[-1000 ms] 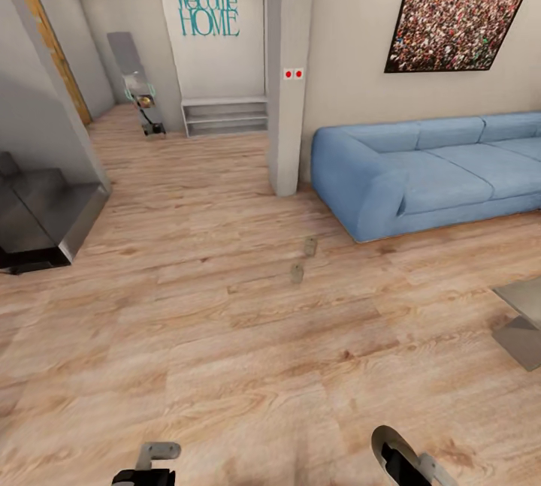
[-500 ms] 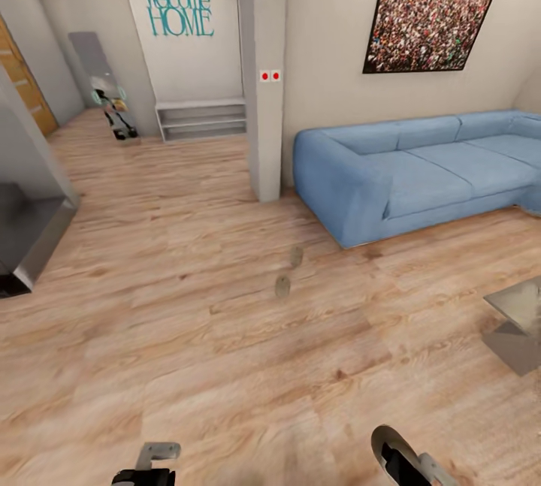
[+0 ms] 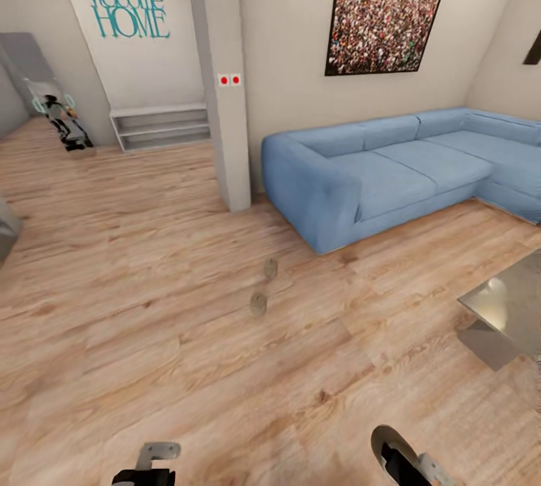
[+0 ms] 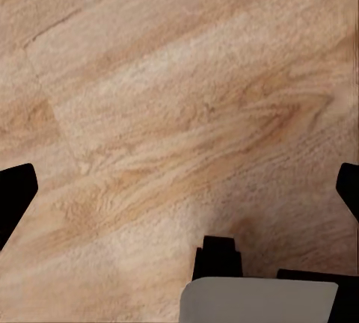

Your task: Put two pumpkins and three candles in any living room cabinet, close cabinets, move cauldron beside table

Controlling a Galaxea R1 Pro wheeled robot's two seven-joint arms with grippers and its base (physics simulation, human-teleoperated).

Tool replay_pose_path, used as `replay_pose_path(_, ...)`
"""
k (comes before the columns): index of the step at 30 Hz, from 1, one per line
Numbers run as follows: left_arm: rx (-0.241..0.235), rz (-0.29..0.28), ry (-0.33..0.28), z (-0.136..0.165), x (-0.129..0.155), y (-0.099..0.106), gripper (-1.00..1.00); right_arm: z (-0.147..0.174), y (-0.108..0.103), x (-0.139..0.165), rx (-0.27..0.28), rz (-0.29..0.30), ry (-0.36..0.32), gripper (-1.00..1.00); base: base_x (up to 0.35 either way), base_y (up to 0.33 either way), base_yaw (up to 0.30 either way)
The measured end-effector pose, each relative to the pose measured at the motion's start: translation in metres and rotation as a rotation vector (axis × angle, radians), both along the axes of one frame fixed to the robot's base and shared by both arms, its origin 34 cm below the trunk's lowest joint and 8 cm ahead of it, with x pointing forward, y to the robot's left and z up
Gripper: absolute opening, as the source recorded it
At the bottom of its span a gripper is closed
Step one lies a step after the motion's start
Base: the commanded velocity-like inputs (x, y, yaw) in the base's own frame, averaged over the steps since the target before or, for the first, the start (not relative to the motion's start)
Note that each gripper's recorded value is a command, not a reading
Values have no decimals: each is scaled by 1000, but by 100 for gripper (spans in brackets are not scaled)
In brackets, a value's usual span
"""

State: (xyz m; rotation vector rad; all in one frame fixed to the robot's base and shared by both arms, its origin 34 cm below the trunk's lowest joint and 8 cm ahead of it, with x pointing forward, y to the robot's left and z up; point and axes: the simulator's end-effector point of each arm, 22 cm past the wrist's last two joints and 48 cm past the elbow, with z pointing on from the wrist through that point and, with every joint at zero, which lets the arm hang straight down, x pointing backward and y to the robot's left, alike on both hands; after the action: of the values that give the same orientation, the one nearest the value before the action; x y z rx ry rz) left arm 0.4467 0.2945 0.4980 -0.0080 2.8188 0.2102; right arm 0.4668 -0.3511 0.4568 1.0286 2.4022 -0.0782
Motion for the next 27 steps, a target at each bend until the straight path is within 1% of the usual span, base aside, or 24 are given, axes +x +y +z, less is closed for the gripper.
replay_pose_path(2,0,0,-1,0,0,0,100,0,0,0,0,0,-1,-100,327,8,-219)
replay_pose_path(5,-1,0,-1,0,0,0,100,1,0,1,0,1,-2,-100,302,157,-247)
replay_pose_path(8,-1,1,-2,1,1,0,100,1,0,1,0,1,-3,-100,281,196,-113)
replay_pose_path(17,0,0,-4,1,1,0,100,1,0,1,-1,2,-3,-100,279,188,-12)
replay_pose_path(27,1,0,-4,1,1,1,100,1,1,2,-2,5,-3,-100,317,23,0)
